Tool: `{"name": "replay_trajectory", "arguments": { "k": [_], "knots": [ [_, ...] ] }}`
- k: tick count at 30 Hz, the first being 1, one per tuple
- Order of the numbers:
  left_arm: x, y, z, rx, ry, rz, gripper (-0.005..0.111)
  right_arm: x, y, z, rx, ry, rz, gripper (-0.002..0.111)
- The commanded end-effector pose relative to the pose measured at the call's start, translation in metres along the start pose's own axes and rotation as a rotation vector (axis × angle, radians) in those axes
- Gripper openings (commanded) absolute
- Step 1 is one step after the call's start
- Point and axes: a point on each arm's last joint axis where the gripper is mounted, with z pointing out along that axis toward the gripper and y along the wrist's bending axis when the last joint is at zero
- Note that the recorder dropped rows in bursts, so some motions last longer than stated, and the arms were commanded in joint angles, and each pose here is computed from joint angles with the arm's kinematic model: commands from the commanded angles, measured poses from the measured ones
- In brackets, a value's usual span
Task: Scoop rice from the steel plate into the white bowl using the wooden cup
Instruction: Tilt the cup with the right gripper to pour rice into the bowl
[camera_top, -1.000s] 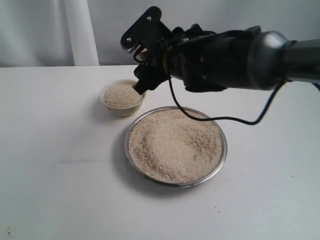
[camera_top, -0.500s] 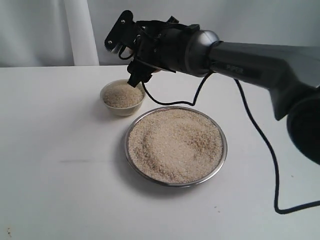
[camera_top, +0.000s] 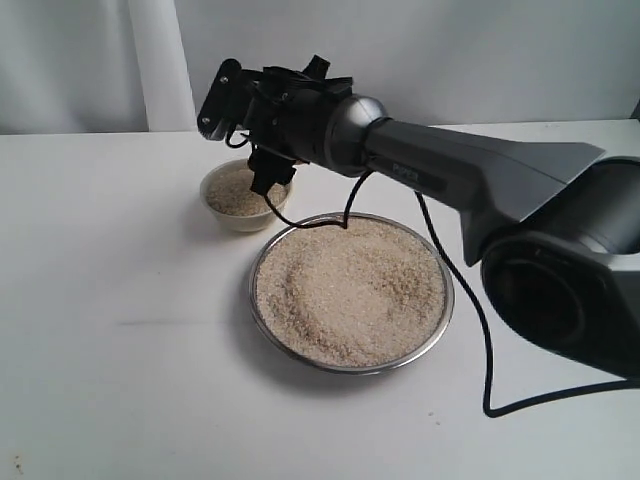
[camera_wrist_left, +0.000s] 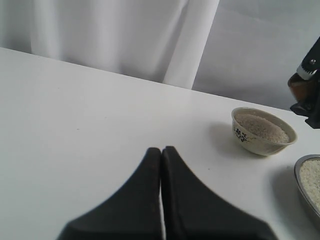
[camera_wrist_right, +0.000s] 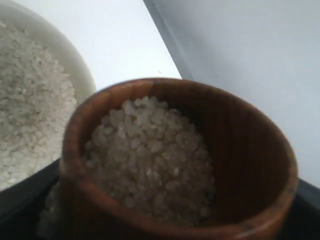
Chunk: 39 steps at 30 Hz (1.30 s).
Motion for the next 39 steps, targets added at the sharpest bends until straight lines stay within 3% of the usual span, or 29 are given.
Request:
{"name": "replay_trajectory", "arguments": {
  "k": [1,22,39],
  "knots": [
    [-0.001,-0.001,0.0,0.008,-0.011,-0.005,0.0,-0.009,0.009,-0.003,0.017,0.007,-0.087,0.0],
    [-0.001,-0.001,0.0,0.008,-0.011,-0.005,0.0,-0.019,0.028,0.0,0.273,0.087,-0.549,0.0],
    [-0.001,-0.001,0.0,0.008,-0.011,-0.005,0.0,-0.024,0.032,-0.005,0.286,0.107,-0.763,0.0]
  ]
}}
